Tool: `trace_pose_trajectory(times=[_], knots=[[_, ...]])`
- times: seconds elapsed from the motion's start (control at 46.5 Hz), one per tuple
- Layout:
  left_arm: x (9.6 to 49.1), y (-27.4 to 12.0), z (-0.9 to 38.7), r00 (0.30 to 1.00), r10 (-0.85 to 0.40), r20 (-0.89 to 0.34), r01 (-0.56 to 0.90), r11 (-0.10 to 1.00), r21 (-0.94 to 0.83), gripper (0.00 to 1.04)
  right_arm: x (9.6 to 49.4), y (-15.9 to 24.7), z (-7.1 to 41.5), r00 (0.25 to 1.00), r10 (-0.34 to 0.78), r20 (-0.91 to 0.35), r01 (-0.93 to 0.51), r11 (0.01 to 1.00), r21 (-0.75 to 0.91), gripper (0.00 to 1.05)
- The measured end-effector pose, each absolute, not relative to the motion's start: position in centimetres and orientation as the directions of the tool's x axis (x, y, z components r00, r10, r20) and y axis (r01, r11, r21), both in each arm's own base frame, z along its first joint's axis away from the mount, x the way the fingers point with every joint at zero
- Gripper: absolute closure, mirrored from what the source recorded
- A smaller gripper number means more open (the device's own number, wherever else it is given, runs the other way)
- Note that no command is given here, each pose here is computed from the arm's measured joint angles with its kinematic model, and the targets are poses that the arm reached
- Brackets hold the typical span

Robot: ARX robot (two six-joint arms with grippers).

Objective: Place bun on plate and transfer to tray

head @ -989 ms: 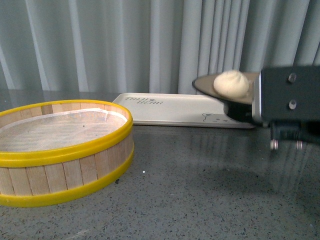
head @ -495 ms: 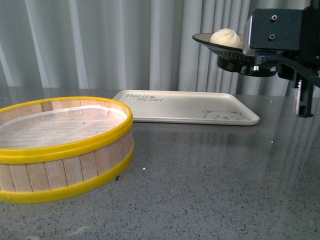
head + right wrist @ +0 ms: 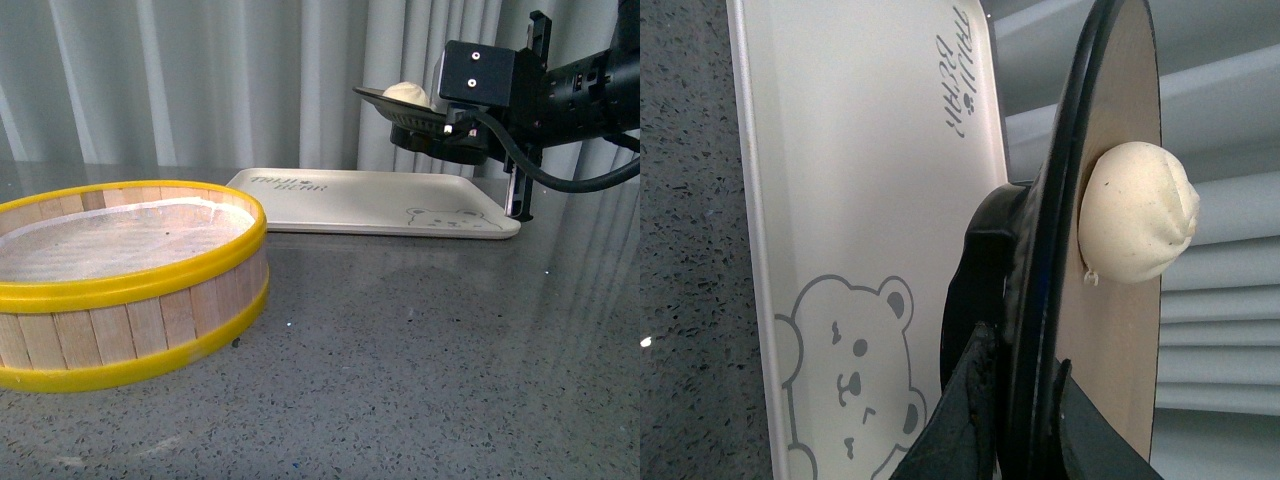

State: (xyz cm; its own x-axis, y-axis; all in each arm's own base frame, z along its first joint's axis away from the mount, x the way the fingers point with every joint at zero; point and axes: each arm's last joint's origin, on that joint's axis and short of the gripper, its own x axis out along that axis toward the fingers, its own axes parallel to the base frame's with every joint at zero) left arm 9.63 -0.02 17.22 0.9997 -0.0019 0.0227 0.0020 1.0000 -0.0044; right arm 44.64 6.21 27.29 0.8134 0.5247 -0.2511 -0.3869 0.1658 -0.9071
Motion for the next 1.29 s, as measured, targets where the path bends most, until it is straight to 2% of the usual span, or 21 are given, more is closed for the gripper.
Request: trace_pose_trajectory(times=[0.409,0.753,1.204,1.29], knots=[[9.6,0.0,17.2,1.000,-0.002,0.023,0.002,1.000,-0.004,0.07,47.1,6.7,24.5,0.776,0.524,-0.351,-0.473,0.116,-0.873,1.02],[9.6,0.0,17.2,1.000,-0.002,0.023,0.002,1.000,-0.004,0.07,49.4,7.4,23.3,0.736,0.519,-0.435,-0.523,0.027,-0.852,1.02],[9.6,0.0,17.2,1.000,-0.002,0.023,0.002,1.000,-0.004,0.07,51.5,8.5,23.0,0.735,0.515,-0.442,-0.520,0.008,-0.854,1.02],[9.6,0.0,17.2,1.000,-0.002,0.023,0.002,1.000,-0.004,0.07,51.5,8.6,23.0,0.732,0.518,-0.442,-0.523,0.013,-0.852,0.92]])
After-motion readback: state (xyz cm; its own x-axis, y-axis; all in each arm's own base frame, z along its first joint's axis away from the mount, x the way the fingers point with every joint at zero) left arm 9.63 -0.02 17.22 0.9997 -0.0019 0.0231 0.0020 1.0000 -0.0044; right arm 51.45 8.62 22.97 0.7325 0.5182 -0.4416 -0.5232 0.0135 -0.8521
